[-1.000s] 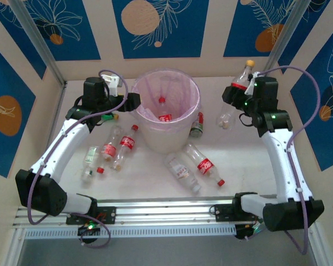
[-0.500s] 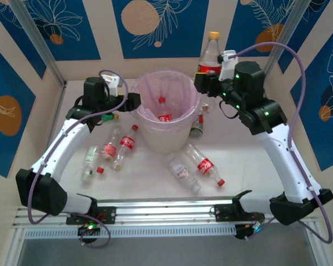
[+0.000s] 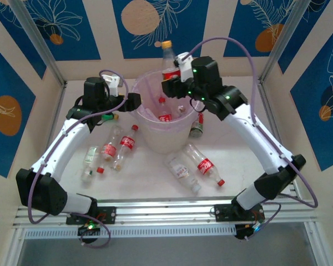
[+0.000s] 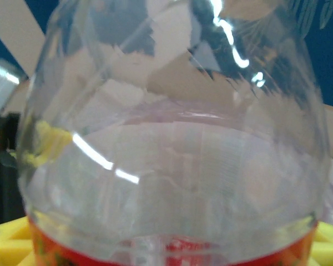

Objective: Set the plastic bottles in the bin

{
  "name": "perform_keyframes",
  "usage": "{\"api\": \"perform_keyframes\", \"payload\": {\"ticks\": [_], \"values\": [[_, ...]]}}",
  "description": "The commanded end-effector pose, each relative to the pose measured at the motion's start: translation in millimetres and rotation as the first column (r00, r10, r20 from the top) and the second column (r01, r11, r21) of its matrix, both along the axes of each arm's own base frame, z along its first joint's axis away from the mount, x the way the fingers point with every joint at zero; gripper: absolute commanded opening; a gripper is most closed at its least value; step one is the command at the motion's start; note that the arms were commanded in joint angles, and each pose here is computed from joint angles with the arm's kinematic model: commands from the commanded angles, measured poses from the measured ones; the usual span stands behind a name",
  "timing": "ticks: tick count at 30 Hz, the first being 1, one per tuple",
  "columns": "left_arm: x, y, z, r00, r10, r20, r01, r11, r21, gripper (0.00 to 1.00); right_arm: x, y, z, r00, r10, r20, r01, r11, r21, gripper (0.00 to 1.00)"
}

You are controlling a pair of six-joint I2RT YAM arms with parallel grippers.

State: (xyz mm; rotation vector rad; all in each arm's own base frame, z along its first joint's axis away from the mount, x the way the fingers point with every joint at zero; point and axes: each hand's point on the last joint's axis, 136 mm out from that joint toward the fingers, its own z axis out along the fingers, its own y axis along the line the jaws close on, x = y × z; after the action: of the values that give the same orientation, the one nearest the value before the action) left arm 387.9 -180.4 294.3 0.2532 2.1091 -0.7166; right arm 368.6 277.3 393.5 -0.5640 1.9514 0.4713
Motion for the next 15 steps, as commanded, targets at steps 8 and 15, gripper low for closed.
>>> {"api": "perform_keyframes", "payload": {"ticks": [8, 15], "values": [[-14.0, 2.6, -43.1, 0.991, -0.005, -0.135, 0.013, 0.998, 0.061, 0.89, 18.5, 22.4, -72.9, 0.983, 0.148, -0.107, -0.160, 0.981, -0.113, 0.65], [-13.7, 2.7, -44.3, 0.991, -0.005, -0.137, 0.014, 0.998, 0.063, 0.88, 30.9, 19.1, -119.8, 0.971, 0.161, -0.176, -0.182, 0.976, -0.115, 0.66]]}}
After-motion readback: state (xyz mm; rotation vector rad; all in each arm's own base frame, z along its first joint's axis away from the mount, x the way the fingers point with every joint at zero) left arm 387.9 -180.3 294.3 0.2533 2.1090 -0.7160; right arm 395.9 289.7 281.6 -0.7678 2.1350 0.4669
